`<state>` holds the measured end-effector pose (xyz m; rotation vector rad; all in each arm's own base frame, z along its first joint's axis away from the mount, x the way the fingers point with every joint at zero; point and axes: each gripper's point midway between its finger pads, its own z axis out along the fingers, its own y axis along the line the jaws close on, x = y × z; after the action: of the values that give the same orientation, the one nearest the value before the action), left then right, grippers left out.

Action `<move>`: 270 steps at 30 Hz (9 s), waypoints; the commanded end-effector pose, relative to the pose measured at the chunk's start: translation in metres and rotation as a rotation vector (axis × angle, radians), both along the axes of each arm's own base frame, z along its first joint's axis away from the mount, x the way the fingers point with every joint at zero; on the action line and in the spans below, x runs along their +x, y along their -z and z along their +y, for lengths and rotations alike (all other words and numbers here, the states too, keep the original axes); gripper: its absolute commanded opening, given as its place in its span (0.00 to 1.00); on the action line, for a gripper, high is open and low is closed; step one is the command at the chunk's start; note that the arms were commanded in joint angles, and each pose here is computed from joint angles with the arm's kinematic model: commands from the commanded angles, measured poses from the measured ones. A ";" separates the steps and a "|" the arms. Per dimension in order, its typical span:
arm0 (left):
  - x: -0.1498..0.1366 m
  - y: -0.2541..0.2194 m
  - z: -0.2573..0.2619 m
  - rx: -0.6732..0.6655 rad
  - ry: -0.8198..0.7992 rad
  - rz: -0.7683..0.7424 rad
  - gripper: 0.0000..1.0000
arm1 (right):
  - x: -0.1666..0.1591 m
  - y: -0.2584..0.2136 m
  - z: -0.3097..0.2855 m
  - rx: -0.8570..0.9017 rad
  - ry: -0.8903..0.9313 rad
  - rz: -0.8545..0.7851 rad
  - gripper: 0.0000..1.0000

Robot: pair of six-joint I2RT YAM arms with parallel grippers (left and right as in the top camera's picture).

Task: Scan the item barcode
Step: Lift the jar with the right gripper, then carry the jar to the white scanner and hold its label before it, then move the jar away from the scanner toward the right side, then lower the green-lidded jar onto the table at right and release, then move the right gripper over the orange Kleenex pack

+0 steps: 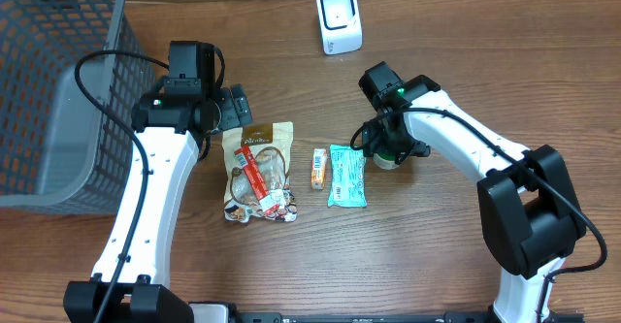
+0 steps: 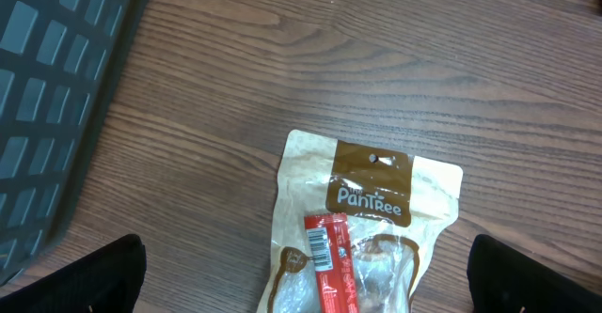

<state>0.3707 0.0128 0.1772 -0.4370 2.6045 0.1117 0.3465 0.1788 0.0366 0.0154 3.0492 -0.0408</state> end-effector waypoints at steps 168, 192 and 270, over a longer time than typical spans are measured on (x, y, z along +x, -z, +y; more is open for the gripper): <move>0.003 -0.007 -0.001 0.005 0.002 -0.020 1.00 | 0.124 -0.262 -0.082 0.202 0.232 -0.726 0.04; 0.003 -0.007 -0.001 0.005 0.002 -0.020 1.00 | 0.003 -0.044 -0.221 0.071 0.572 -0.055 0.19; 0.003 -0.007 -0.001 0.005 0.002 -0.020 1.00 | -0.049 -0.040 0.119 0.482 -0.208 -0.183 0.75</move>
<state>0.3708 0.0128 0.1774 -0.4365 2.6039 0.1116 0.3060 0.2812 0.0779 -0.2236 2.8042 0.6636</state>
